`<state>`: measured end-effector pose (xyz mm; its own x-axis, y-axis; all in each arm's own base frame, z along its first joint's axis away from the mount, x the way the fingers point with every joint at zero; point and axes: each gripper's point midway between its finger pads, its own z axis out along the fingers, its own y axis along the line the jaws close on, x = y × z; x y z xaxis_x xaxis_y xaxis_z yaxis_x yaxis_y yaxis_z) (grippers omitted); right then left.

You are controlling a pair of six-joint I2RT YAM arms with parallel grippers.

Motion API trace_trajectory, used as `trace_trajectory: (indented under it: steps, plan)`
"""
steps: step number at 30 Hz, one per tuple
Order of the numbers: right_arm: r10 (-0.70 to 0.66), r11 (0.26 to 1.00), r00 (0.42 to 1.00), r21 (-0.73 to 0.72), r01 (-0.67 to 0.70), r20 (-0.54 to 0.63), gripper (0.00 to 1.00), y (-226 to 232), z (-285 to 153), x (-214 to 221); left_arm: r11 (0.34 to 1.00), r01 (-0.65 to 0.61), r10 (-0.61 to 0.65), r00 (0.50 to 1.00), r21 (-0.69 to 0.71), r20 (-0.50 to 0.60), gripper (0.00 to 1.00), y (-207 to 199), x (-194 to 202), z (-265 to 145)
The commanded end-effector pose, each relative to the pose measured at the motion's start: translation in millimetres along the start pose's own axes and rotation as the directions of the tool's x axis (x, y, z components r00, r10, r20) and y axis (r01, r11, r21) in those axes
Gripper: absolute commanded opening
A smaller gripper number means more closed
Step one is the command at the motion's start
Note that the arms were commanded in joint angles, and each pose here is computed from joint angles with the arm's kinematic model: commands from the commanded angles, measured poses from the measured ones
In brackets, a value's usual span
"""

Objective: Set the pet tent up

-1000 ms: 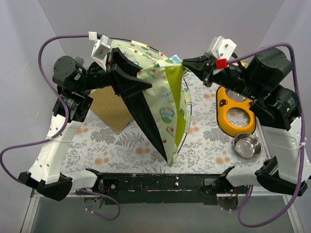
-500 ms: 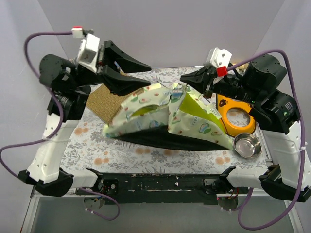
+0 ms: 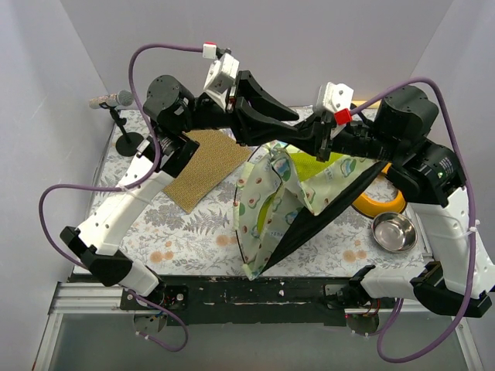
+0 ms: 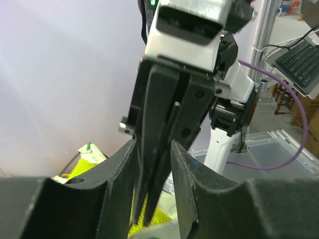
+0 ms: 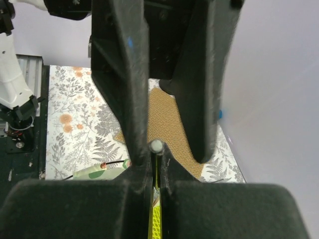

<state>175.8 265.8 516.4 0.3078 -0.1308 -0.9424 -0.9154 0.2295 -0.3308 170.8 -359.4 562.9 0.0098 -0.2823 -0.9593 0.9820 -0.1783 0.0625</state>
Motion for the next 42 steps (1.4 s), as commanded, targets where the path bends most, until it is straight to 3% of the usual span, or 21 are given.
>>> trace_trajectory:
  steps: [1, 8, 19, 24, 26, 27, 28, 29, 30, 35, 39, 42]
  plan:
    - [0.062, 0.997, 0.998, -0.044, -0.063, -0.018, 0.01, 11, 4, 9, 0.986, -0.164, 0.166, 0.982, -0.029, 0.093, 0.31, -15, -46, -1]
    - [0.070, 0.997, 0.997, -0.041, -0.071, -0.016, 0.01, 9, 8, 11, 0.980, -0.196, 0.193, 0.976, 0.022, 0.097, 0.27, -25, -47, 4]
    - [0.064, 0.998, 0.998, -0.015, -0.064, -0.004, 0.01, 3, 7, 5, 0.991, -0.127, 0.125, 0.991, 0.040, 0.052, 0.25, -21, -28, 11]
    - [0.058, 0.998, 0.998, -0.014, -0.058, 0.008, 0.01, 4, 5, 1, 0.994, -0.101, 0.099, 0.994, 0.031, 0.050, 0.03, -17, -29, 13]
    - [0.057, 0.998, 0.998, -0.013, -0.057, 0.012, 0.01, 4, 4, 0, 0.997, -0.081, 0.080, 0.995, 0.010, 0.054, 0.00, -13, -29, 14]
    - [0.055, 0.998, 0.998, -0.004, -0.055, 0.014, 0.06, 3, 3, -2, 0.998, -0.065, 0.065, 0.996, -0.011, 0.061, 0.00, -11, -32, 13]
    - [0.058, 0.998, 0.998, 0.009, -0.058, 0.015, 0.20, 1, 2, -2, 0.999, -0.050, 0.051, 0.996, -0.021, 0.073, 0.00, -10, -35, 9]
    - [0.055, 0.998, 0.998, 0.035, -0.055, 0.022, 0.43, -1, -1, -4, 1.000, -0.030, 0.030, 0.996, -0.006, 0.087, 0.00, -13, -38, 3]
    - [0.055, 0.996, 0.998, 0.064, -0.056, 0.032, 0.51, -5, -4, -6, 1.000, -0.018, 0.018, 0.994, 0.005, 0.104, 0.00, -14, -40, -6]
    - [-0.039, 0.987, 0.985, 0.158, 0.012, 0.168, 0.56, -14, -19, -36, 1.000, -0.013, 0.014, 0.994, -0.010, 0.105, 0.00, -13, -43, -21]
    - [-0.161, 0.974, 0.936, 0.201, 0.100, 0.315, 0.59, -14, -28, -65, 1.000, -0.020, 0.021, 0.993, -0.012, 0.113, 0.00, -6, -53, -24]
    - [-0.200, 0.970, 0.914, 0.204, 0.133, 0.352, 0.60, -13, -25, -68, 1.000, -0.031, 0.031, 0.993, -0.001, 0.115, 0.00, -8, -59, -25]
